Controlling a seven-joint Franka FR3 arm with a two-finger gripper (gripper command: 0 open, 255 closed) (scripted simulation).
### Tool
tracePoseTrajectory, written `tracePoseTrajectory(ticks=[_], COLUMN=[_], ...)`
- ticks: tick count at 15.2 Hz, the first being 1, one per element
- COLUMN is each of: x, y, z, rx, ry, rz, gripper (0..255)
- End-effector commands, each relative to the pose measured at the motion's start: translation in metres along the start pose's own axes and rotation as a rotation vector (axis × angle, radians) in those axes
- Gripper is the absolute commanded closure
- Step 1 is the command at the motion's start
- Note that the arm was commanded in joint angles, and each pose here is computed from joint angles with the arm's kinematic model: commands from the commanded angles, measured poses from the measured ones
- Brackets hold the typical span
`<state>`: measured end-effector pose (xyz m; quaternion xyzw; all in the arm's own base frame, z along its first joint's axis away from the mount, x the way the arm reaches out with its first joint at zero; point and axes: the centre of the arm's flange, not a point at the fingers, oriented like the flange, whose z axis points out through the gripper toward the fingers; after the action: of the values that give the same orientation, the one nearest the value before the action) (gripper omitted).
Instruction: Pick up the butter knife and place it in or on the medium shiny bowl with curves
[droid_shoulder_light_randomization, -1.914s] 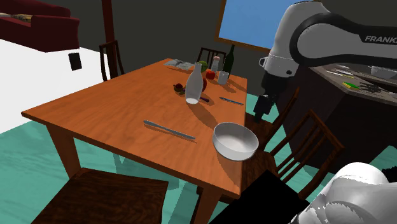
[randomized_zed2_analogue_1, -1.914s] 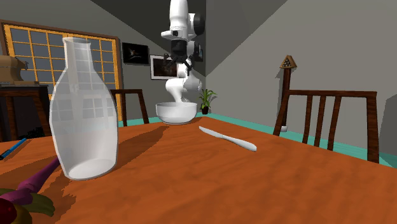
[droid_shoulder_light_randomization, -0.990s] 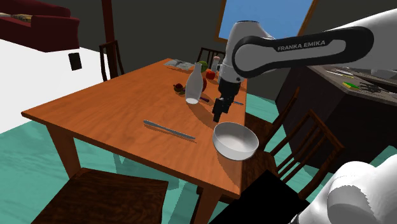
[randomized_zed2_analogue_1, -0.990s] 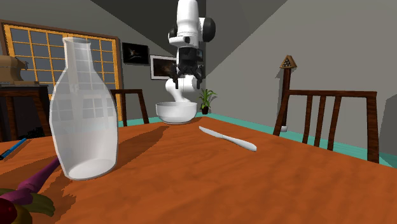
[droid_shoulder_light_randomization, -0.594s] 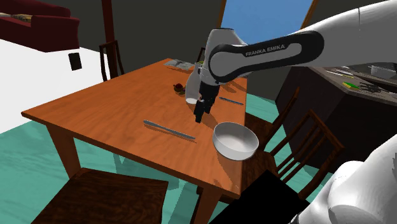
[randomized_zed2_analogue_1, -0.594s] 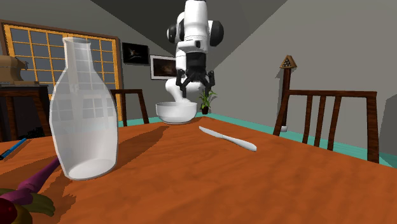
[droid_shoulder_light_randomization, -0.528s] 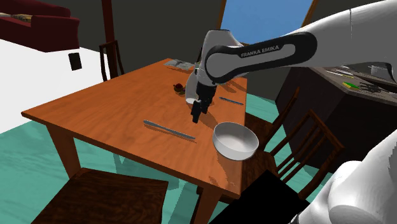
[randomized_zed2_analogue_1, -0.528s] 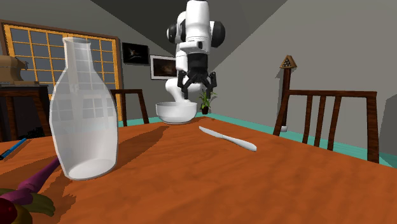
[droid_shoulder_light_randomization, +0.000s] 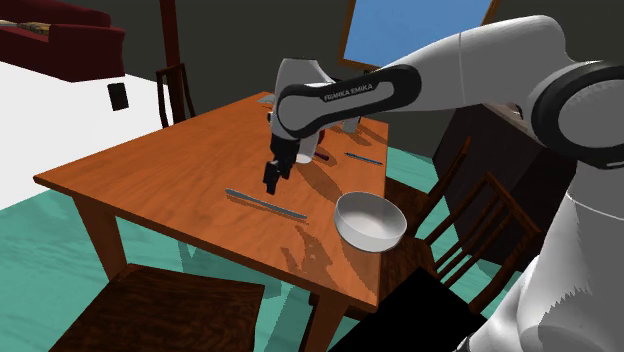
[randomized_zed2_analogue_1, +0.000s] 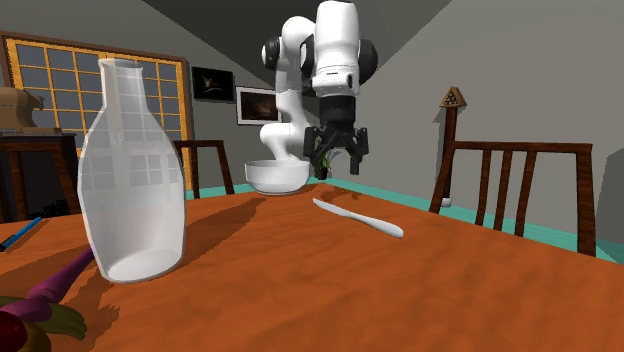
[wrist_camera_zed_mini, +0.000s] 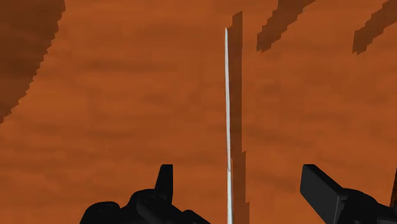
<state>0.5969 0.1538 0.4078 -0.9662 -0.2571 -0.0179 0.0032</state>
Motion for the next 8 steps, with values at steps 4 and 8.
tracePoseTrajectory(ticks=[4, 8], x=[0.053, 0.053], y=[-0.009, -0.01], z=[0.022, 0.043], rx=[0.003, 0.003], ry=[0.016, 0.016], rz=[-0.062, -0.062], gripper=[0, 0])
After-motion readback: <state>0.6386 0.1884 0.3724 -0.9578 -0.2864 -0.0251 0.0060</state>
